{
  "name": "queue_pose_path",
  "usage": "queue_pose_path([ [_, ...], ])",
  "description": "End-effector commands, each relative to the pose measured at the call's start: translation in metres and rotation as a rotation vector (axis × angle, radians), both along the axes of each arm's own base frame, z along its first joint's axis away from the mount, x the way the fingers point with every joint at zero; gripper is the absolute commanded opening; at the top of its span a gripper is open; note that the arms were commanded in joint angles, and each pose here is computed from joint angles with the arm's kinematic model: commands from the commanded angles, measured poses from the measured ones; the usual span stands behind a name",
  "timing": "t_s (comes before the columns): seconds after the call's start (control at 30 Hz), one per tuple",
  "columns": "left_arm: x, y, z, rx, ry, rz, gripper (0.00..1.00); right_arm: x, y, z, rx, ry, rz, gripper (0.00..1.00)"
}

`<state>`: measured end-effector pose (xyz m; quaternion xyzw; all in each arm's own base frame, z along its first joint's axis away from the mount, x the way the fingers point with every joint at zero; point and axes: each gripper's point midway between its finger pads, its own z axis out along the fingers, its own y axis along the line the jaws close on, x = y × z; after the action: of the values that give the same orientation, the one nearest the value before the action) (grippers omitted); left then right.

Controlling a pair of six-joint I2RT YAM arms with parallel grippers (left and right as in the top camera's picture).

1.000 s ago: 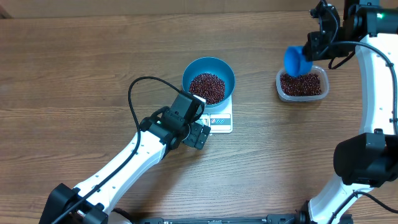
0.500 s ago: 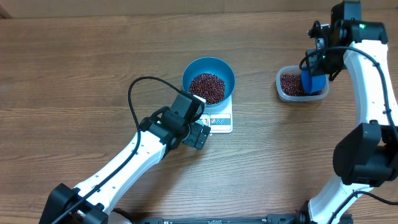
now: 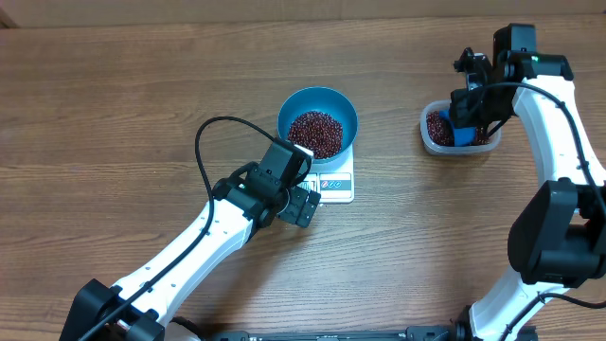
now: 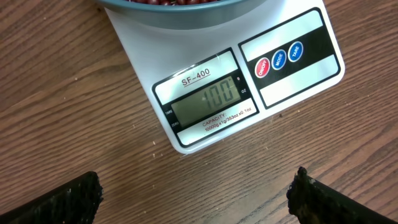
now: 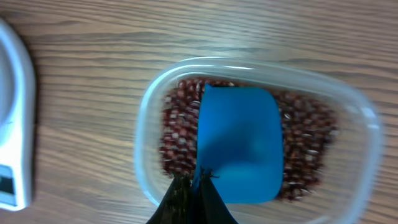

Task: Scoop item into bowl and weigh 150g on scale
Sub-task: 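Dip the scoop into the red beans and scoop with the right gripper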

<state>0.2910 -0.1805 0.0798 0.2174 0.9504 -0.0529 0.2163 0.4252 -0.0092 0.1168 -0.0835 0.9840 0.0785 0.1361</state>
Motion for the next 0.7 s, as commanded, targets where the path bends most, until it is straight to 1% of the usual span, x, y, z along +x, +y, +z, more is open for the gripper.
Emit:
queue_pose_path([
  [0.0,0.002,0.003,0.000,0.017,-0.010,-0.008,1.00,-0.005,0.029,0.002,0.165,0.007,0.035,0.04],
  [0.2,0.002,0.003,0.000,0.018,-0.009,-0.008,1.00,-0.001,0.023,0.004,0.160,0.004,-0.012,0.04],
  [0.4,0.001,0.003,0.000,0.018,-0.009,-0.008,1.00,0.007,-0.001,0.015,0.173,-0.018,-0.135,0.04],
  [0.47,0.001,0.003,0.000,0.018,-0.009,-0.008,1.00,0.009,-0.013,0.019,0.198,-0.019,-0.206,0.04],
  [0.57,0.001,0.003,0.000,0.018,-0.009,-0.008,1.00,0.008,-0.020,0.022,0.246,-0.017,-0.246,0.04],
  [0.67,0.001,0.003,0.000,0.018,-0.009,-0.008,1.00,0.008,-0.027,0.031,0.364,-0.033,-0.270,0.04],
])
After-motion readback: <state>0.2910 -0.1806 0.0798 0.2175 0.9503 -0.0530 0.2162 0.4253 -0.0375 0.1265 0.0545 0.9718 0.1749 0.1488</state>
